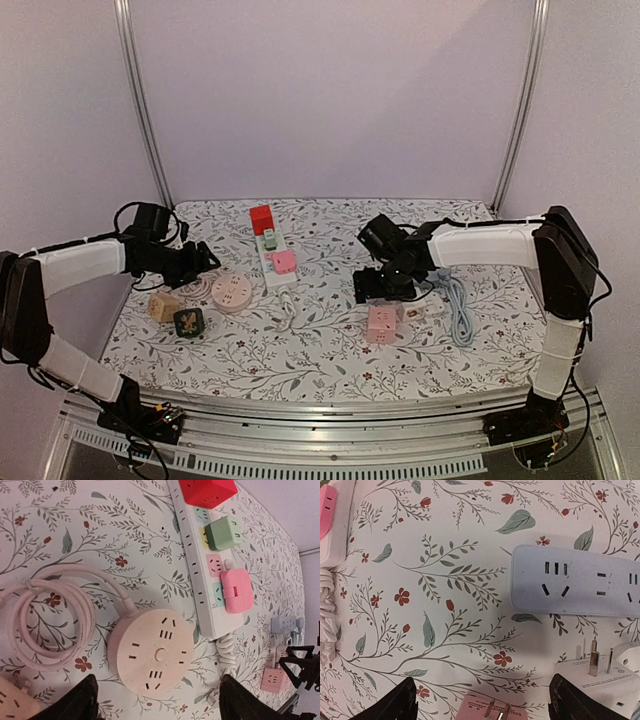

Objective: Pull the plug off the socket

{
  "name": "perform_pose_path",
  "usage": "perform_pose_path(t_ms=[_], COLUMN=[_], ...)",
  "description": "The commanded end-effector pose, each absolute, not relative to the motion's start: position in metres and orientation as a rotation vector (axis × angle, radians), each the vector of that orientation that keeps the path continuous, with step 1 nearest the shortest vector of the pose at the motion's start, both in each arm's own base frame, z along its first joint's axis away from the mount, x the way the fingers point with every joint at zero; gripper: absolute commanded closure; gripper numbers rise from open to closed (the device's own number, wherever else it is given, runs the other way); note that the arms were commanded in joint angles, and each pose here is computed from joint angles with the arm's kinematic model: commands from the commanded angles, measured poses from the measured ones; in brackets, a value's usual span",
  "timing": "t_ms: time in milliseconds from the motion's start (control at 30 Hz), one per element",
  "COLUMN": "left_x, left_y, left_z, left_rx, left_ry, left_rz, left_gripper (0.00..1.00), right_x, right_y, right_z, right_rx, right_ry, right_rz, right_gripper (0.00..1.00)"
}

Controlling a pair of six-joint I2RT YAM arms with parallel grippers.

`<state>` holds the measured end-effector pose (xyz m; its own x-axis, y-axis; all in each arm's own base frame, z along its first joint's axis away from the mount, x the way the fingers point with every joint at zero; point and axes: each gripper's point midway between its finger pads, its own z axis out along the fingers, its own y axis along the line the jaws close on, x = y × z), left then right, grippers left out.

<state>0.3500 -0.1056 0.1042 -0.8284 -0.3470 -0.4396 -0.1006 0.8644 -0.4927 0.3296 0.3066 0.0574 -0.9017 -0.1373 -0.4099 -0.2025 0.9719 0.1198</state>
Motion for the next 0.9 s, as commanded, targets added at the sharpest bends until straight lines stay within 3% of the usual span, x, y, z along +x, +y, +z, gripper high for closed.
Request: perform_pose_path(t_ms=[0,167,433,867], left_x=[0.351,0.337,0.297,0.27], left_y=[-0.101,-0.106,-0.116,-0.123], left_z=[0.14,0.165,0.161,0.146], left_rx=[-0.286,-0.264,-0.295,-0.308], left_ry=[2.415,2.347,2.343,2.352], left_rz=[-0.617,-0.687,-0.809,-0.882], left_gripper=[0.15,0.08,0.07,0.06], right_x=[0.335,0.331,0.316,0.301], right_y=[0.311,0.317,0.346,0.415], right_z=[0.098,0.128,0.15,0.119], right_rx=[-0.255,-0.244,-0.263,-0.38], right_ry=[2.645,2.602,2.567,2.606], right_rz=[0.297,0.404,0.528,0.573], right_gripper=[0.09,0.11,0.16,0.35])
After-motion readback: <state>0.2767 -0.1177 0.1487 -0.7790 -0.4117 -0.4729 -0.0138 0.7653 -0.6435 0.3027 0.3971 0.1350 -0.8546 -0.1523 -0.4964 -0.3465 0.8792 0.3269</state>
